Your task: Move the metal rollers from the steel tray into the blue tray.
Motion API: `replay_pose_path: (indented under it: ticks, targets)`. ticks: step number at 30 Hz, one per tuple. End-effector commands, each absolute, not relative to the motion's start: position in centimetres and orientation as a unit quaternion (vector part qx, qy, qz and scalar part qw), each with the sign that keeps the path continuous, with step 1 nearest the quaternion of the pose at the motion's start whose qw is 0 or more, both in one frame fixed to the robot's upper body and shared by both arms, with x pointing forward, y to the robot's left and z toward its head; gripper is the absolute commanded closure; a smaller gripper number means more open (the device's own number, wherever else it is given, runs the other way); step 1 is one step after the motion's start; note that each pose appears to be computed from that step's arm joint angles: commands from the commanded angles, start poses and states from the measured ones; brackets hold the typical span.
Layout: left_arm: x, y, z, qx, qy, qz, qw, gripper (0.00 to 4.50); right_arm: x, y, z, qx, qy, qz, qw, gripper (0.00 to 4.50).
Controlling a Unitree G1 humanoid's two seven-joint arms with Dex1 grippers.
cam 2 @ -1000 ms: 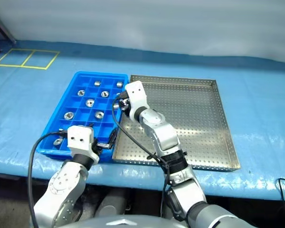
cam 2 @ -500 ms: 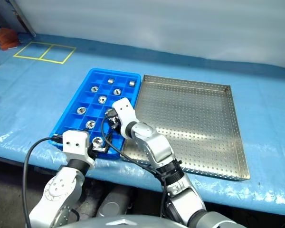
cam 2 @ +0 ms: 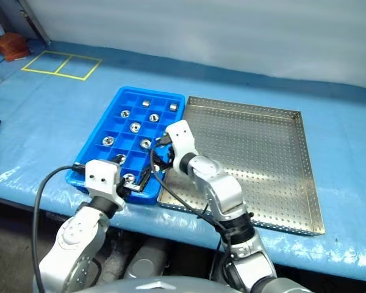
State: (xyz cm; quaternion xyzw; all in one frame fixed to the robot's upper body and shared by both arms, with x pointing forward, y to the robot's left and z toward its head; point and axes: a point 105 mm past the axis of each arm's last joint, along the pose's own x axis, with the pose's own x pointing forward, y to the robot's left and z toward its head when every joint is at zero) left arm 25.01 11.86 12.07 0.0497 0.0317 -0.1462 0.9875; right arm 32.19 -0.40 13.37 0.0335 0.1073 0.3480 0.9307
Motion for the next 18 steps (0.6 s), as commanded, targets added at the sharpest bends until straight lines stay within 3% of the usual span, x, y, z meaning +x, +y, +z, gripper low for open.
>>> replay_pose_path:
  ticks: [1,9,18]
  targets:
    - [25.8,11.2,12.7,0.055,0.020,-0.180,0.982,0.00,31.9,-3.2,15.6,0.050,0.067,0.319,0.944,0.01]
    - [28.3,10.0,13.4,0.075,0.005,-0.241,0.968,0.00,30.4,-9.4,14.1,-0.010,0.077,0.243,0.967,0.01]
    - [30.1,9.6,13.1,0.080,0.017,-0.260,0.962,0.00,27.6,-11.4,12.5,-0.072,0.093,0.243,0.963,0.01]
